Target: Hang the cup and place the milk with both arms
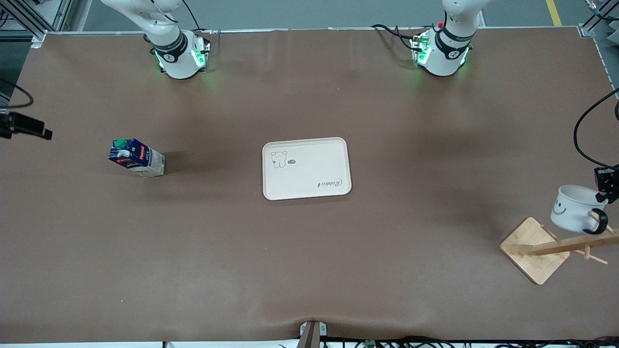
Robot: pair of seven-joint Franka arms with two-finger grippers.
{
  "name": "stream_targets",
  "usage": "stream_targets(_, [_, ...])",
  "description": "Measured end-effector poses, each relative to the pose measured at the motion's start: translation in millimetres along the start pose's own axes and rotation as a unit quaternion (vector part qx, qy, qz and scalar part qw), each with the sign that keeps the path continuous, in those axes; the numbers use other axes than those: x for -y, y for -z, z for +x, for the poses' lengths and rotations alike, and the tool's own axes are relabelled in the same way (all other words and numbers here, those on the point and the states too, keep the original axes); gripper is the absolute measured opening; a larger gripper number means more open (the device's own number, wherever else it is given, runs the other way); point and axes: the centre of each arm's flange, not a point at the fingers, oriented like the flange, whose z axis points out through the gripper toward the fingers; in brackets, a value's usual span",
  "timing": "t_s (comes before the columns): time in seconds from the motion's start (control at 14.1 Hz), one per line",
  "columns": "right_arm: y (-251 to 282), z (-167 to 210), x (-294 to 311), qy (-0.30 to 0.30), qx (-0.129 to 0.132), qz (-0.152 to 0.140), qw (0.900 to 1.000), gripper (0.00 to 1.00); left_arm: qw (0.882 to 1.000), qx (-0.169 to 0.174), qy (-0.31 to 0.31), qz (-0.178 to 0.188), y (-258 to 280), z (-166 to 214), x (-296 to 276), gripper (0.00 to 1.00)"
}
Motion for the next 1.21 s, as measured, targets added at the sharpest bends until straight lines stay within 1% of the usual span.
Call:
stream_targets(0.07, [8, -15, 3, 0.002, -0.007, 0.002, 1.0, 1.0, 1.0, 0.0, -0.004, -0.004, 5, 6, -5, 0.43])
stream_targets(0.14, [14, -30, 7, 0.005, -0.012, 0.003, 1.0, 1.0, 1.0, 0.003, -0.007, -0.01, 12, 14, -12, 0.52])
stream_targets(0.21, [16, -39, 12, 0.009, -0.014, 0.004, 1.0, 1.0, 1.0, 0.008, -0.003, -0.018, 18, 21, -21, 0.63])
stream_targets(0.28, [16, -44, 17, 0.013, -0.015, 0.003, 1.0, 1.0, 0.999, 0.017, 0.009, -0.026, 24, 27, -31, 0.72])
stream_targets(0.36, [13, -44, 20, 0.016, -0.018, 0.002, 1.0, 1.0, 0.998, 0.029, 0.031, -0.036, 29, 34, -45, 0.81])
stream_targets(0.43, [10, -40, 21, 0.018, -0.022, 0.001, 1.0, 1.0, 0.996, 0.044, 0.061, -0.046, 37, 40, -62, 0.93])
stream_targets(0.5, [5, -36, 22, 0.019, -0.023, -0.002, 1.0, 1.0, 0.992, 0.061, 0.096, -0.053, 45, 45, -80, 0.99])
stream_targets(0.71, [1, -31, 34, 0.031, -0.02, -0.006, 0.999, 1.0, 0.976, 0.119, 0.173, -0.059, 74, 48, -133, 1.0])
stream_targets(0.85, [5, -31, 40, 0.036, -0.025, -0.007, 0.999, 1.0, 0.969, 0.148, 0.193, -0.049, 93, 46, -151, 1.0])
stream_targets(1.0, [9, -32, 39, 0.035, -0.03, -0.007, 0.999, 1.0, 0.97, 0.155, 0.188, -0.027, 107, 45, -145, 1.0])
stream_targets(1.21, [11, -33, 39, 0.033, -0.029, -0.007, 0.999, 1.0, 0.976, 0.152, 0.153, -0.027, 121, 45, -127, 1.0])
